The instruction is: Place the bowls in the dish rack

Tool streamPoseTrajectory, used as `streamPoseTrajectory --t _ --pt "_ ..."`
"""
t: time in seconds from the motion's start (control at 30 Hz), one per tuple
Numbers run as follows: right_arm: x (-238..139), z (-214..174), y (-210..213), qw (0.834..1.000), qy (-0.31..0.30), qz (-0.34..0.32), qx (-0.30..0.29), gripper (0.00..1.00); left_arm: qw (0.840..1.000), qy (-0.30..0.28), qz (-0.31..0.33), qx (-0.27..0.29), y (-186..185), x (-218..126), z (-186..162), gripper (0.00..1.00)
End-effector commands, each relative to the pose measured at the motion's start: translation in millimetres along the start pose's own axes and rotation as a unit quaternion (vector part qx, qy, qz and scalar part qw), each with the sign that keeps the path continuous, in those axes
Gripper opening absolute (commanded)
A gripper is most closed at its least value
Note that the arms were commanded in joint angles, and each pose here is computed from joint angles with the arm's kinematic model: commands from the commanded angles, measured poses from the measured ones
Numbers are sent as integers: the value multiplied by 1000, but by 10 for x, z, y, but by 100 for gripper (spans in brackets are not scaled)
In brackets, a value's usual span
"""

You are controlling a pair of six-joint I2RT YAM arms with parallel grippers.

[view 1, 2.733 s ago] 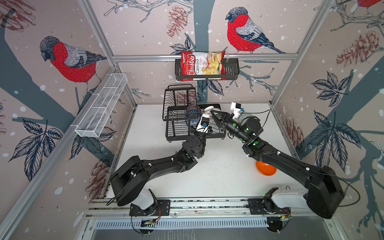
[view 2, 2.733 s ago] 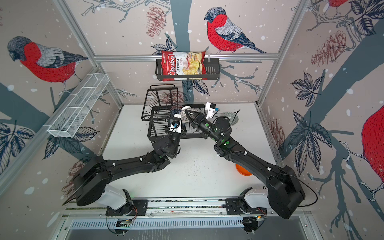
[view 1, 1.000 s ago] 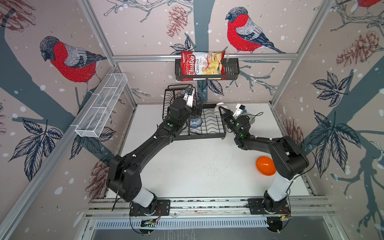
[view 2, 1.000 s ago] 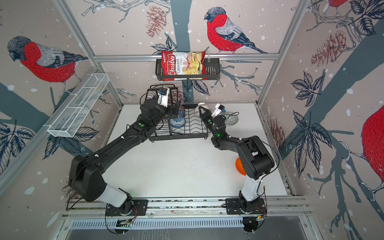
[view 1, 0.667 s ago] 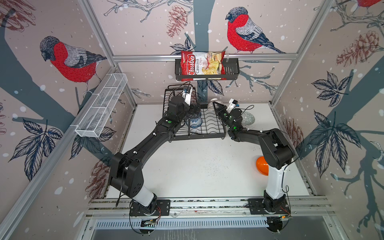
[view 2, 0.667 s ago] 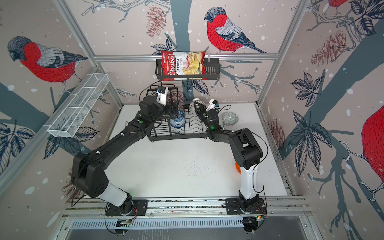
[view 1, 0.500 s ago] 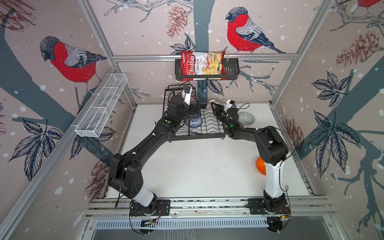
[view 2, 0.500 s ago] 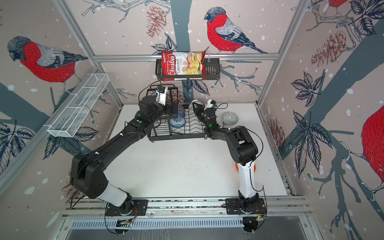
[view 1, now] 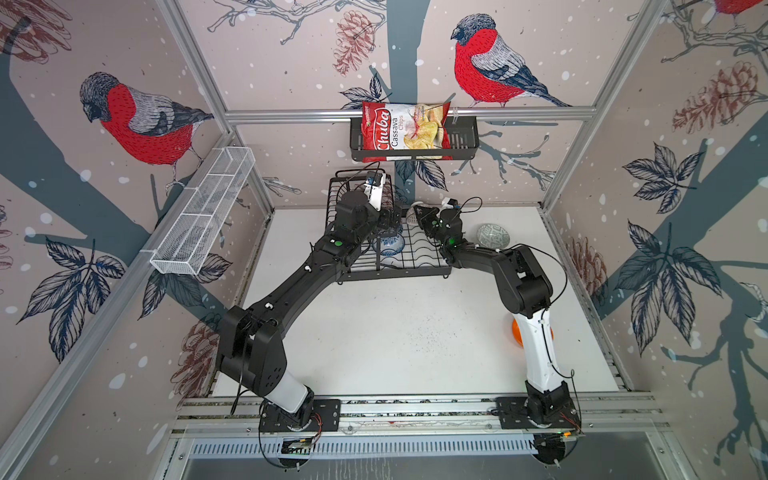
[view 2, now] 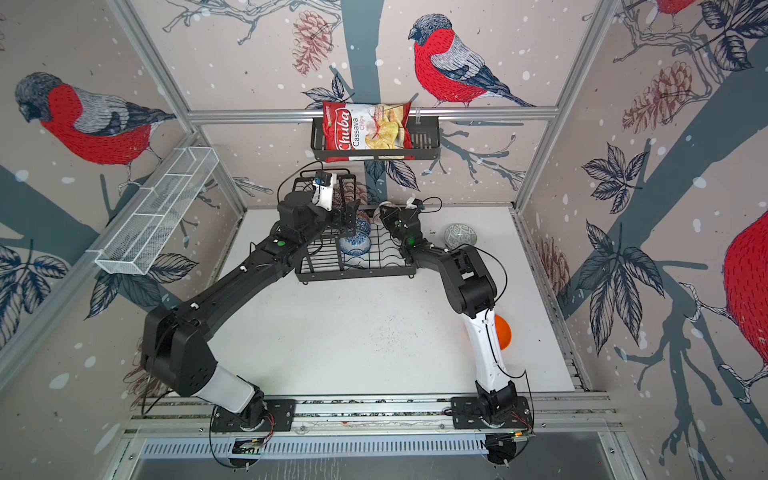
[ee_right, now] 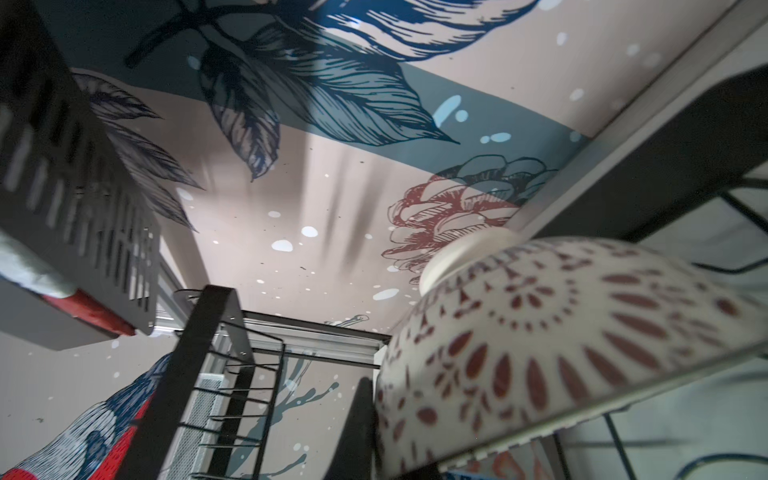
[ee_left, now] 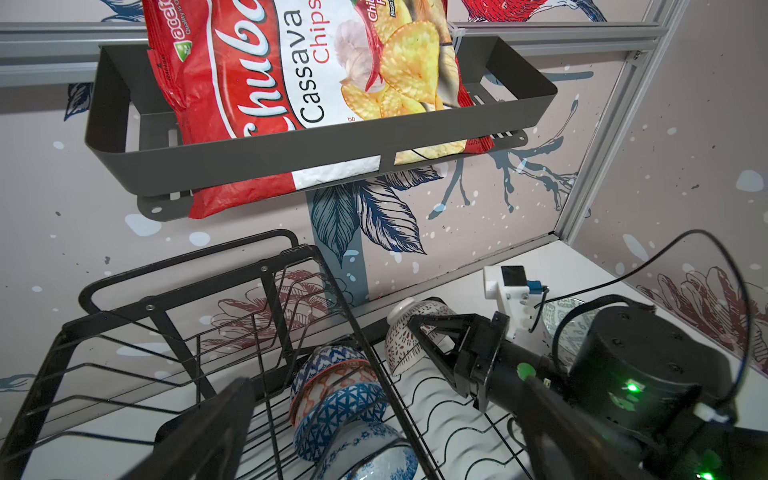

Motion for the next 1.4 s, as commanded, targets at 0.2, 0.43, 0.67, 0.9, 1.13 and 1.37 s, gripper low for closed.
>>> streamPoseTrajectory --t 0.2,0.43,0.67,0.9,1.13,1.37 --pt "68 59 -37 999 -14 34 -23 0 1000 -6 -18 -8 -15 18 27 98" --pt "127 76 -54 998 -10 51 -29 0 1000 -3 -20 -9 -27 43 6 99" --pt "181 89 -63 997 -15 56 -43 0 1000 -3 -19 -10 -21 40 8 98" --pt "221 77 -149 998 -21 44 -46 0 1000 -2 -19 -12 -22 41 4 99" --pt "248 36 -249 999 -9 35 -40 0 1000 -4 -15 -16 9 33 10 98" --pt "181 1 -244 999 -11 33 -39 0 1000 -5 -13 -20 37 28 13 98"
Point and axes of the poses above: each gripper's point midway between its finger pads, its own x axis out along the fingers, its own y axis along the line the jaws close on, z = x × y, the point moved 9 cm from there along -x, back along the fingers, and after that the axes turned 12 degrees about x, right-handed, at the moved point
